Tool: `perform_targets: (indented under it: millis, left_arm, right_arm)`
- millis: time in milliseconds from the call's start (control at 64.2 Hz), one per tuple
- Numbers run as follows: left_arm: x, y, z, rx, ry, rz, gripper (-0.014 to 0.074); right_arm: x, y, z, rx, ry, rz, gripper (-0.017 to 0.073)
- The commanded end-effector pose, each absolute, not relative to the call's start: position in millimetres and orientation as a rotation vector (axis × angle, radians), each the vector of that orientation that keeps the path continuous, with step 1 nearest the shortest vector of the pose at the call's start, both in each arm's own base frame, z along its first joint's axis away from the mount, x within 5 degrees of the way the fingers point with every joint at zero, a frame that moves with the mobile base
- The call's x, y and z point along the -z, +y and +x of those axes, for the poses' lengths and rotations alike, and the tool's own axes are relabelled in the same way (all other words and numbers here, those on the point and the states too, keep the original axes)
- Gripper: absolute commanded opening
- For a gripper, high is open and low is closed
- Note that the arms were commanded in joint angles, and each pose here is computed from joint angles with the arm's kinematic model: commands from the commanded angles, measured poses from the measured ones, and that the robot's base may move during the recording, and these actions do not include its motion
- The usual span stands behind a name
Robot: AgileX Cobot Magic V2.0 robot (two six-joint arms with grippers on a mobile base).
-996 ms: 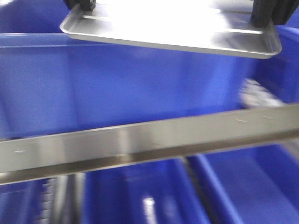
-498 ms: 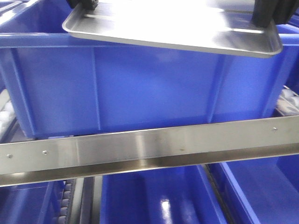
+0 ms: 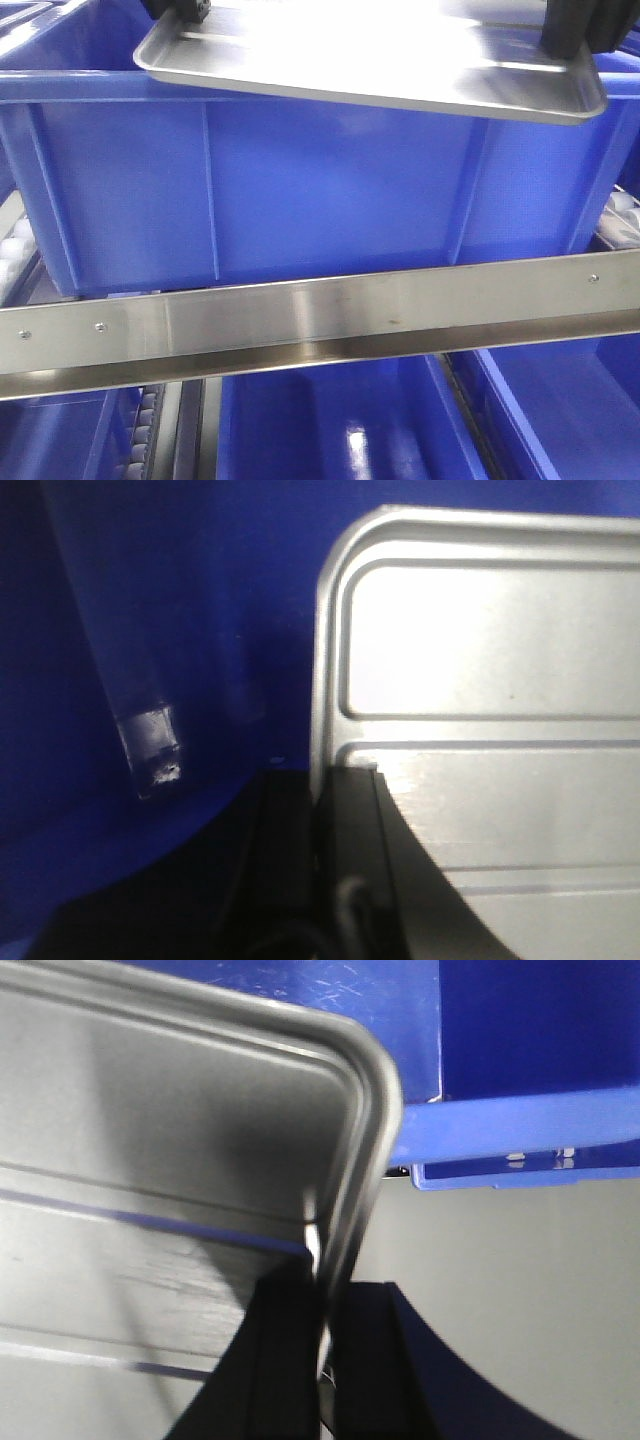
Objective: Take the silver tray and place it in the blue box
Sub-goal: 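Carry the tray over the blue bin and lower it inside, then open both grippers to release the tray into the blue bin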
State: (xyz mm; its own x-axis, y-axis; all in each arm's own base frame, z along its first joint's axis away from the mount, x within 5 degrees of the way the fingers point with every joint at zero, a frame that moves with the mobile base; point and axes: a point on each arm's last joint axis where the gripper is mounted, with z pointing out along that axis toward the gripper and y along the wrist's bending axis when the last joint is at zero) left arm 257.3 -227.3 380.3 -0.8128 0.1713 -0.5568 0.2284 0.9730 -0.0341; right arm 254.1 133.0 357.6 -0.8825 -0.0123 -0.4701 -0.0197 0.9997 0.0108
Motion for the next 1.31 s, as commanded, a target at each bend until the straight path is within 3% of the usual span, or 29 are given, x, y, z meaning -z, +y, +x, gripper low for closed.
perform_targets:
  millis: [0, 374, 763, 1028, 1292]
  left_arm:
    - [-413, -223, 250, 0.235, 2.394, 0.281, -0.0105]
    - [-412, -225, 248, 0.264, 2.411, 0.28, -0.0105]
    - [-439, -222, 255, 0.339, 2.284, 0.275, -0.0105]
    - [-442, -205, 288, 0.401, 2.213, 0.151, -0.0105]
    - [-405, -221, 332, 0.5, 2.227, 0.088, -0.0105]
  right_arm:
    - [-376, 129, 248, -0.036, 2.579, -0.07, 0.0059]
    - [-379, 129, 248, -0.043, 2.57, -0.068, 0.0059]
    - [-436, 132, 254, -0.156, 2.369, -0.091, 0.0059]
    - [-438, 130, 294, -0.109, 2.346, -0.058, 0.0059]
    - [-417, 127, 348, -0.057, 2.377, -0.041, 0.0059]
